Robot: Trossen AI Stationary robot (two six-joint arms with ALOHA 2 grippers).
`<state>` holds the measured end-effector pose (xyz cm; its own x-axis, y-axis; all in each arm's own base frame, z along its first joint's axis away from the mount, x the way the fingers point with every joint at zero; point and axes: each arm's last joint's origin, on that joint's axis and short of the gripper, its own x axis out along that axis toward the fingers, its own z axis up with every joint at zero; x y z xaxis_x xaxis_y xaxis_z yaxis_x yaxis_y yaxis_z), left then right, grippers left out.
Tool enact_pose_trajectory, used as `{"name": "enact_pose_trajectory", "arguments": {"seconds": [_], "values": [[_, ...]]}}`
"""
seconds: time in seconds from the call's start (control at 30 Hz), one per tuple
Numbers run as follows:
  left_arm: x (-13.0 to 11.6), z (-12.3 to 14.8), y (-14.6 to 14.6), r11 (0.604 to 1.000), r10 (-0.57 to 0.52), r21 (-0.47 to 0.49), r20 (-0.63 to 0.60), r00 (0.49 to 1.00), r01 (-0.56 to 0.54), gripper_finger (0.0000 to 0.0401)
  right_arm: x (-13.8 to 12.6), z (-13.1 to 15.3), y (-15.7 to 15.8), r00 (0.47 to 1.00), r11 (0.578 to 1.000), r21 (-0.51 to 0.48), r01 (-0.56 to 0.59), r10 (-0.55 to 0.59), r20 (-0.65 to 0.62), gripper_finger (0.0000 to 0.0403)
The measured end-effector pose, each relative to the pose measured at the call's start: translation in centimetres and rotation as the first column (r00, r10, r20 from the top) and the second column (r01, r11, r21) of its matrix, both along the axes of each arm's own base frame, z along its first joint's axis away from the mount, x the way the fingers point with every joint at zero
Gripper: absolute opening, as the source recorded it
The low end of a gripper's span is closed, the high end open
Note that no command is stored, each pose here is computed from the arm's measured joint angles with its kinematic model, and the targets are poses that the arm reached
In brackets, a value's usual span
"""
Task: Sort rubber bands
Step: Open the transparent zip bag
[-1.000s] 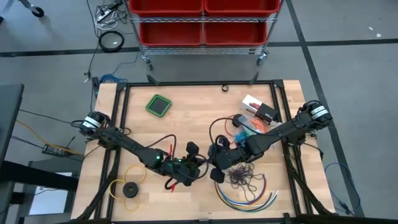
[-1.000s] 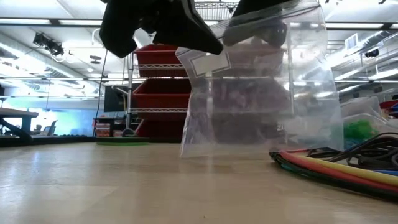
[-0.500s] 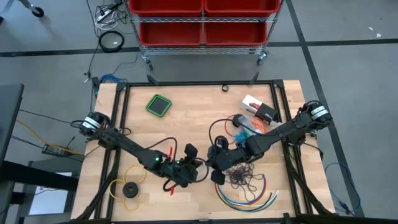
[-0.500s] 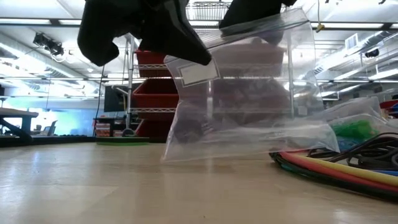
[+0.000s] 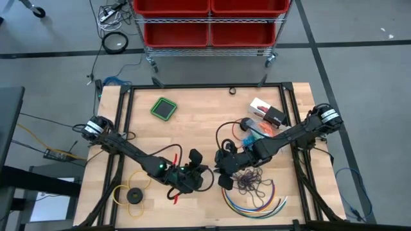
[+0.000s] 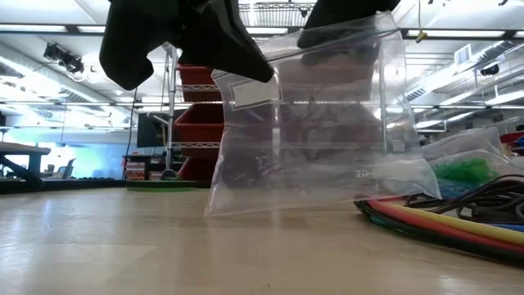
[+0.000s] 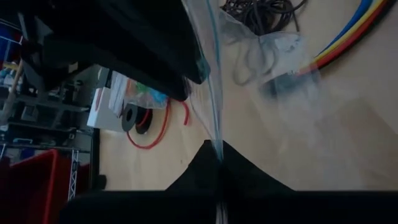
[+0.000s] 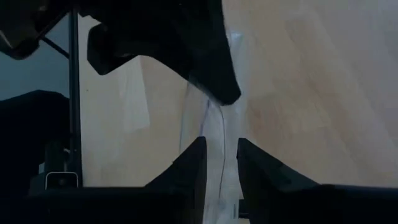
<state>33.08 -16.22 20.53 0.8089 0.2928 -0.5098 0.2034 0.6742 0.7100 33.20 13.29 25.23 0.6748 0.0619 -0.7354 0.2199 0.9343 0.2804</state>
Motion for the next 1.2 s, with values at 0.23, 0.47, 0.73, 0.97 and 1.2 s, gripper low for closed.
{"name": "enact_pose_trajectory", "arguments": {"seconds": [0.23, 0.47, 0.73, 0.97, 1.2], "values": [[-0.01, 0.04, 0.10, 0.999, 0.027, 0.024, 0.012, 1.000, -0.027, 0.0003, 0.05, 0.06, 0.11, 1.000, 1.000, 0.024, -0.018, 0.018, 0.002, 0.0076], [0.00, 0.06, 0.13, 0.999, 0.034, 0.030, 0.016, 0.999, -0.034, 0.0003, 0.16, 0.16, 0.18, 0.999, 0.999, 0.034, -0.035, 0.035, 0.015, 0.0059], [0.15, 0.31, 0.07, 0.998, 0.039, 0.041, 0.046, 0.998, -0.041, 0.0004, 0.16, 0.15, 0.16, 0.999, 0.999, 0.023, -0.036, 0.035, 0.017, 0.0019], [0.11, 0.46, -0.28, 0.998, 0.021, 0.050, 0.057, 0.998, -0.024, 0.0005, 0.07, 0.06, 0.12, 0.999, 0.999, 0.005, -0.049, 0.049, 0.006, 0.0003], [-0.03, 0.47, -0.54, 0.998, 0.018, 0.053, 0.059, 0.998, -0.021, 0.0014, -0.02, -0.02, 0.02, 0.999, 0.999, -0.019, -0.032, 0.032, -0.002, 0.0000]]}}
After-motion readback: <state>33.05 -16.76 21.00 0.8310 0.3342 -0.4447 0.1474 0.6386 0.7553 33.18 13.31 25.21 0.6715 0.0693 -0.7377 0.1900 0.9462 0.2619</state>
